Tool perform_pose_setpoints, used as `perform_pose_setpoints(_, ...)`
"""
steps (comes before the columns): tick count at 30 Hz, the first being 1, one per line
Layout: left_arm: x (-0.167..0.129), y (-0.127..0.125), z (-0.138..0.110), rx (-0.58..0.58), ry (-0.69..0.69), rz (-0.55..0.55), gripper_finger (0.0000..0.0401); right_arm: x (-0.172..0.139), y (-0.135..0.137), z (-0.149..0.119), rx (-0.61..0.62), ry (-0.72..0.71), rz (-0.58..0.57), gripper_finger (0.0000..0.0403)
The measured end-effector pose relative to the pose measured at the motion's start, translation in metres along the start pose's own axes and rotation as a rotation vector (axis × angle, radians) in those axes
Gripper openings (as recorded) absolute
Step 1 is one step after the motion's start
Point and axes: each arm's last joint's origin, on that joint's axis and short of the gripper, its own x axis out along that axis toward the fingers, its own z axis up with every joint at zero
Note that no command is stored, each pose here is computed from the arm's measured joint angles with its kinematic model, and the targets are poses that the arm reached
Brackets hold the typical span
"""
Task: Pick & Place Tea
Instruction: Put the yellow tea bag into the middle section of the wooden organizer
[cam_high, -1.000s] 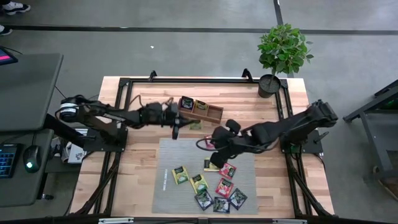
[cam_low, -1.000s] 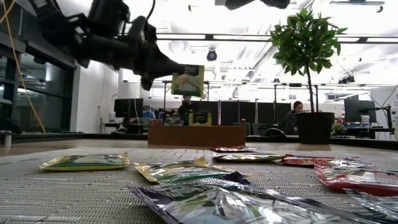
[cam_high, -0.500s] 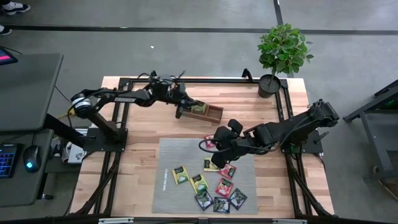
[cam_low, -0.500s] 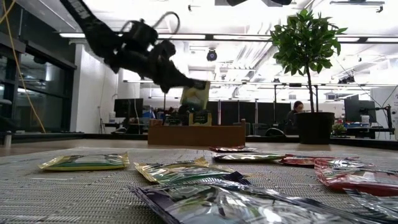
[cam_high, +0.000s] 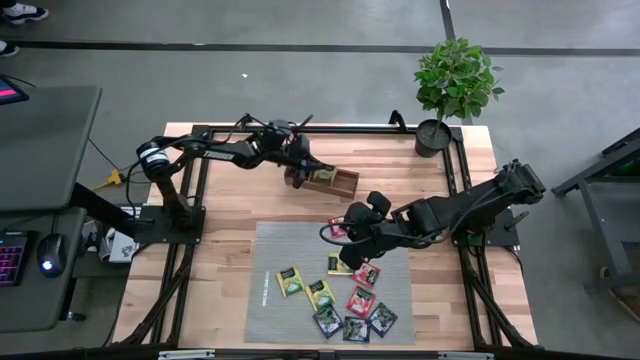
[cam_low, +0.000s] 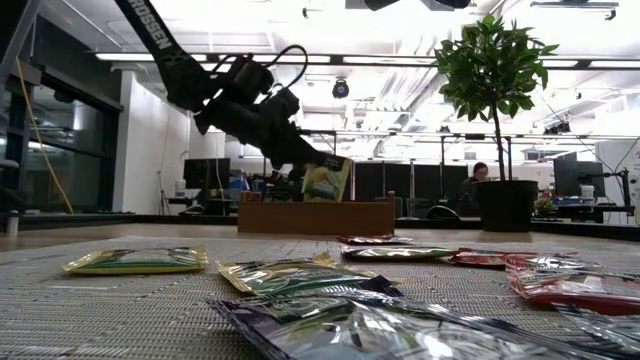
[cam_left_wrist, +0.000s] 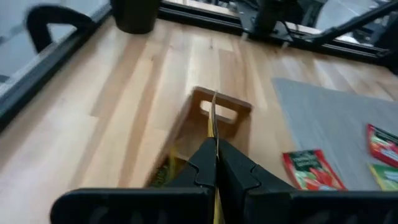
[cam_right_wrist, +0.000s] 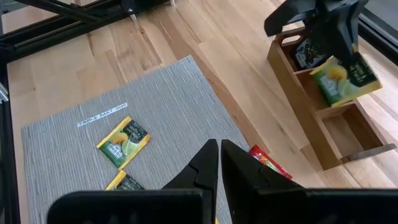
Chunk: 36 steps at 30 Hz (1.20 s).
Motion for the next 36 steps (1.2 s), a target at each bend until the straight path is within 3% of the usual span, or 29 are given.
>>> perform_pose_setpoints(6,0.0,0.0018,-0.0002,0.007,0.005,0.055,0.0,0.0,0.0,0.0,0.001,0.001,0.001,0.0017)
perform_pose_setpoints(28,-0.0001,0.0024,-0.0003,0.004,0.007,0.076,0.0004,0.0001,-0.0003,-0.0005,-0.004,0.007,-0.002,0.0019)
perform_pose_setpoints(36,-0.0003,0.0038,-0.0005,0.003,0.012,0.124,0.0077,0.0001,-0.0003,-0.0005,-0.004,0.007,-0.001,0.0018)
